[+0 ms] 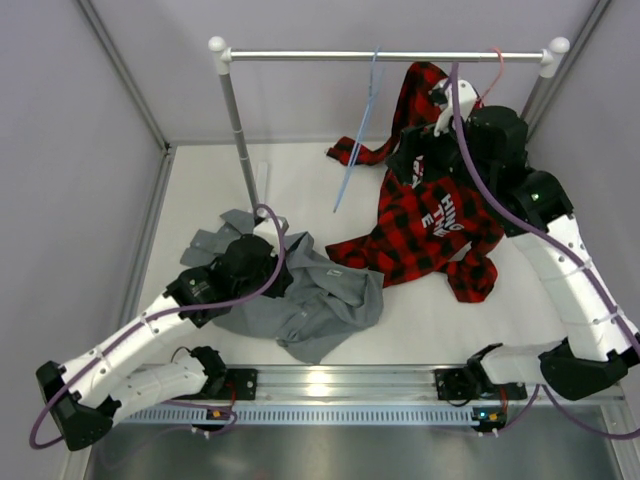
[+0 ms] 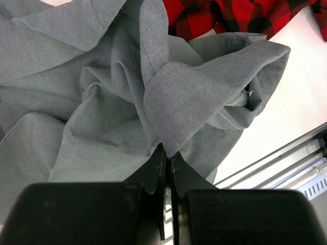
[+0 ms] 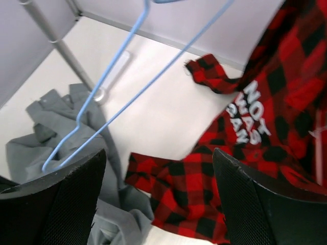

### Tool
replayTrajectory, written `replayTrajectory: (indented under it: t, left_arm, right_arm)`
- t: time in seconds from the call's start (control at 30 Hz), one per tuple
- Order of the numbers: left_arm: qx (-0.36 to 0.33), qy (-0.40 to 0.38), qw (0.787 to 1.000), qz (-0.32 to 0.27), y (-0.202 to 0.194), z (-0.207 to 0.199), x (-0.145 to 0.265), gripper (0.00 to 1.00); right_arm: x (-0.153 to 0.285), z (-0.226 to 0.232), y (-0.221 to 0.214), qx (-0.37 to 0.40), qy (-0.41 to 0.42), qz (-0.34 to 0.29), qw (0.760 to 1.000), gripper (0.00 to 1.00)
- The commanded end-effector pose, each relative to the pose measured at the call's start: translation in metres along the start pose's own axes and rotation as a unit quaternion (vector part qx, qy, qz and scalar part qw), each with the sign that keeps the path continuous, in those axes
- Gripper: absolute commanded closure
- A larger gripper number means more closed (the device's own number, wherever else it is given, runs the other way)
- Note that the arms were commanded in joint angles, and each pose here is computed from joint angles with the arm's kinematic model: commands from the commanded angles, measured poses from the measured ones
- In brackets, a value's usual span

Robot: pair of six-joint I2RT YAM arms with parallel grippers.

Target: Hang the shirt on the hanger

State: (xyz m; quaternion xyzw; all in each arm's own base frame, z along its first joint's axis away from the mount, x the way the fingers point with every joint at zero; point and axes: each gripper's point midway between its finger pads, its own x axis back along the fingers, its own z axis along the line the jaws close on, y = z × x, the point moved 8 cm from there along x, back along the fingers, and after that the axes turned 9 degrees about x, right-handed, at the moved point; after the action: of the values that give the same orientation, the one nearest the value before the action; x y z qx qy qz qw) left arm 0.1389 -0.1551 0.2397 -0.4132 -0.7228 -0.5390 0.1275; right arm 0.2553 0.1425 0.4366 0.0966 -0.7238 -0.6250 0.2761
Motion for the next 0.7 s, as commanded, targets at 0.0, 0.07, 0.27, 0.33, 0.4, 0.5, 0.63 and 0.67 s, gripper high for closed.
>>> replayTrajectory:
  t: [0.0, 0.07, 0.27, 0.33, 0.4, 0.5, 0.63, 0.67]
  left_arm:
    - [0.004, 0.007, 1.000, 0.003, -0.002, 0.003, -0.003, 1.00]
    - [0.003, 0.009, 1.000, 0.007, -0.004, 0.003, -0.005, 1.00]
    - [0.001, 0.019, 1.000, 0.015, -0.008, 0.007, -0.009, 1.00]
    - [0.001, 0.021, 1.000, 0.015, -0.009, 0.009, -0.010, 1.00]
    - [0.001, 0.023, 1.000, 0.019, -0.011, 0.010, -0.011, 1.00]
    - [0.001, 0.024, 0.999, 0.021, -0.014, 0.012, -0.012, 1.00]
    - [0.000, 0.020, 0.999, 0.025, -0.016, 0.012, -0.013, 1.00]
    - [0.000, 0.019, 1.000, 0.022, -0.015, 0.012, -0.012, 1.00]
  right_arm:
    - [-0.006, 0.026, 0.023, -0.025, 0.027, -0.035, 0.999, 0.16]
    - [-0.016, 0.036, 0.024, -0.037, 0.022, -0.030, 0.999, 0.08]
    - [-0.041, 0.057, 0.038, -0.061, 0.000, -0.045, 0.997, 0.01]
    - [-0.050, 0.060, 0.042, -0.081, -0.013, -0.051, 0.995, 0.01]
    - [-0.056, 0.062, 0.050, -0.103, -0.018, -0.069, 0.992, 0.01]
    - [-0.072, 0.066, 0.055, -0.113, -0.029, -0.075, 0.990, 0.01]
    - [-0.115, 0.065, 0.040, -0.086, -0.100, -0.037, 0.990, 0.01]
    - [-0.120, 0.065, 0.036, -0.079, -0.115, -0.028, 0.990, 0.01]
